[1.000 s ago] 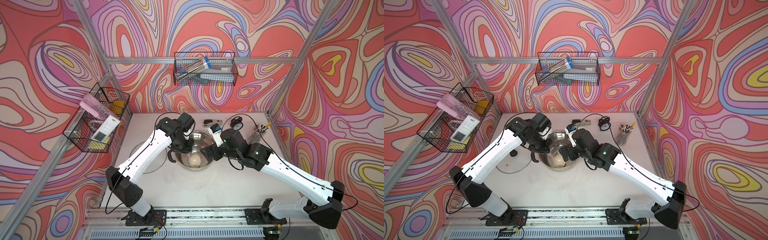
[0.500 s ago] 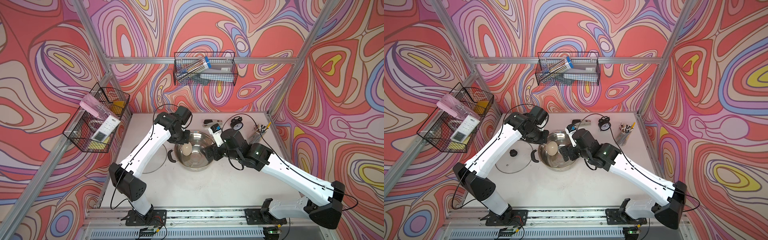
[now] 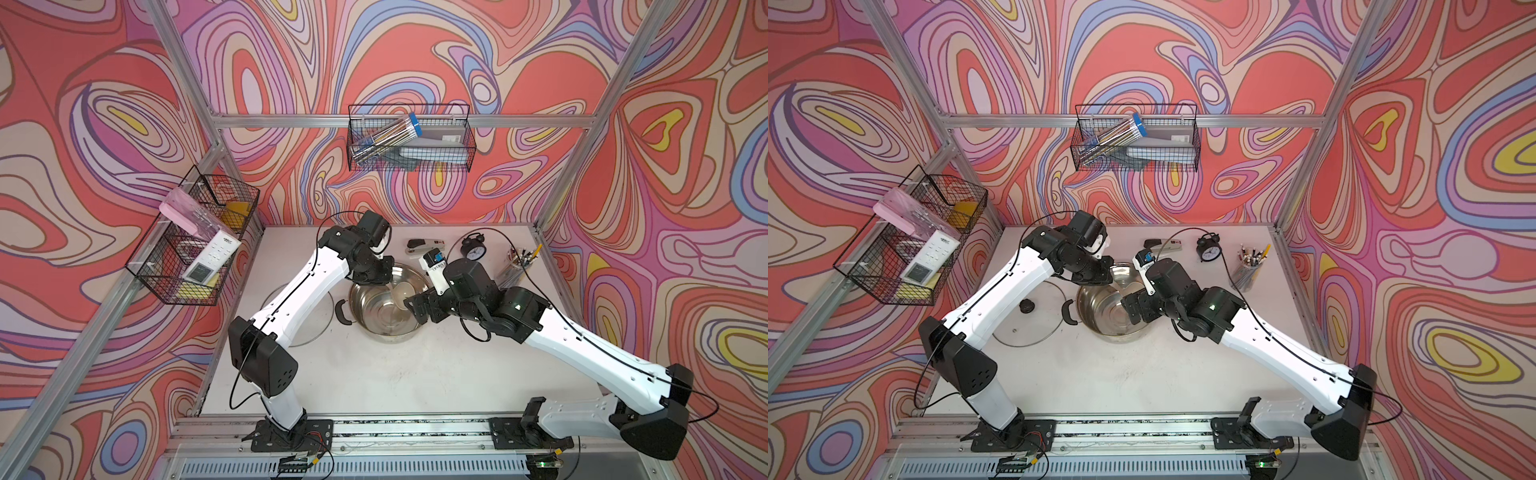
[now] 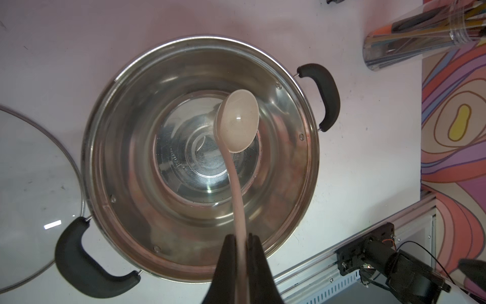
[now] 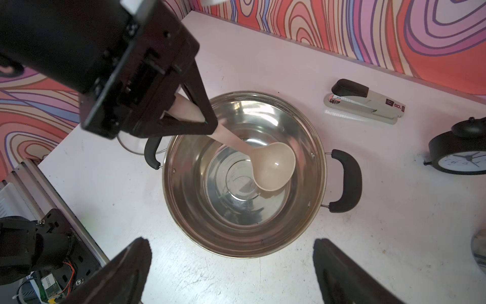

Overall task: Stir the soup with a spoon
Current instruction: Stir the soup in the pan with a stick.

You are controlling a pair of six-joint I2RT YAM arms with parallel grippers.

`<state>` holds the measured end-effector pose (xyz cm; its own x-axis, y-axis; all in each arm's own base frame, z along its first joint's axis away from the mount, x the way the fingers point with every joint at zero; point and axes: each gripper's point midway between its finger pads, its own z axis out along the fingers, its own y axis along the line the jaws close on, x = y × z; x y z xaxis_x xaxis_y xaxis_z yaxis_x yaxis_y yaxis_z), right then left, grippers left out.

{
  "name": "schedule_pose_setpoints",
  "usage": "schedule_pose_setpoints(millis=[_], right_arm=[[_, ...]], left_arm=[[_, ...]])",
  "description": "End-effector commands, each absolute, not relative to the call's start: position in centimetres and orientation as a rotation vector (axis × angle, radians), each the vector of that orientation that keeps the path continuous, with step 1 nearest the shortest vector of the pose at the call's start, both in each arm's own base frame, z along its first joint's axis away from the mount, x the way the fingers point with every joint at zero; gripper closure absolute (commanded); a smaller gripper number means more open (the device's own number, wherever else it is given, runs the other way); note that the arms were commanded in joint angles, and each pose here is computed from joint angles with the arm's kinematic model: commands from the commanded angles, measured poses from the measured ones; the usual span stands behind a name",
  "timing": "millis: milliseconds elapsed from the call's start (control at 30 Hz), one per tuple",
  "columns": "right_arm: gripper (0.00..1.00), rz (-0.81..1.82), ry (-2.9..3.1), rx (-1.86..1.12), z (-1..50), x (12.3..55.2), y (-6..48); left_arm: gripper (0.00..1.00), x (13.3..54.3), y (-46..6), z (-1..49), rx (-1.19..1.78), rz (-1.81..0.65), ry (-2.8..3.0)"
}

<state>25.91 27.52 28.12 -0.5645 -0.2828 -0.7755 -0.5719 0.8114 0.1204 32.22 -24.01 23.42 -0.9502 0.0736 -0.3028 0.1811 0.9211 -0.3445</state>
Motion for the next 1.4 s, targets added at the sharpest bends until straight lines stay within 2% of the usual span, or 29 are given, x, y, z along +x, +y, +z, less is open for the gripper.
schedule_pose_setpoints(millis=[0, 133, 367, 700, 1100, 1367], right_arm=[[0.02, 0.475, 2.164, -0.612, 29.5, 25.8, 27.3], [0.02, 0.491, 2.159, -0.618, 29.5, 25.8, 27.7], [0.02, 0.517, 2.160, -0.620, 29.4, 25.7, 28.2], [0.02, 0.514, 2.158, -0.611, 29.7, 25.4, 27.6], [0.02, 0.482, 2.147, -0.602, 30.2, 25.4, 26.9], [0.02, 0.476, 2.151, -0.604, 30.1, 25.7, 27.2]], left_arm=[[1.00, 29.8, -24.7, 24.3, 0.208, -0.643, 2.809], [1.00, 28.0, -23.6, 23.9, 0.220, -0.607, 2.861], [1.00, 26.1, -19.9, 23.7, 0.258, -0.363, 2.936], [1.00, 28.6, -17.1, 24.6, 0.335, -0.033, 2.885], [1.00, 33.7, -20.2, 25.8, 0.335, -0.128, 2.710], [1.00, 34.3, -24.1, 26.1, 0.349, -0.376, 2.690]])
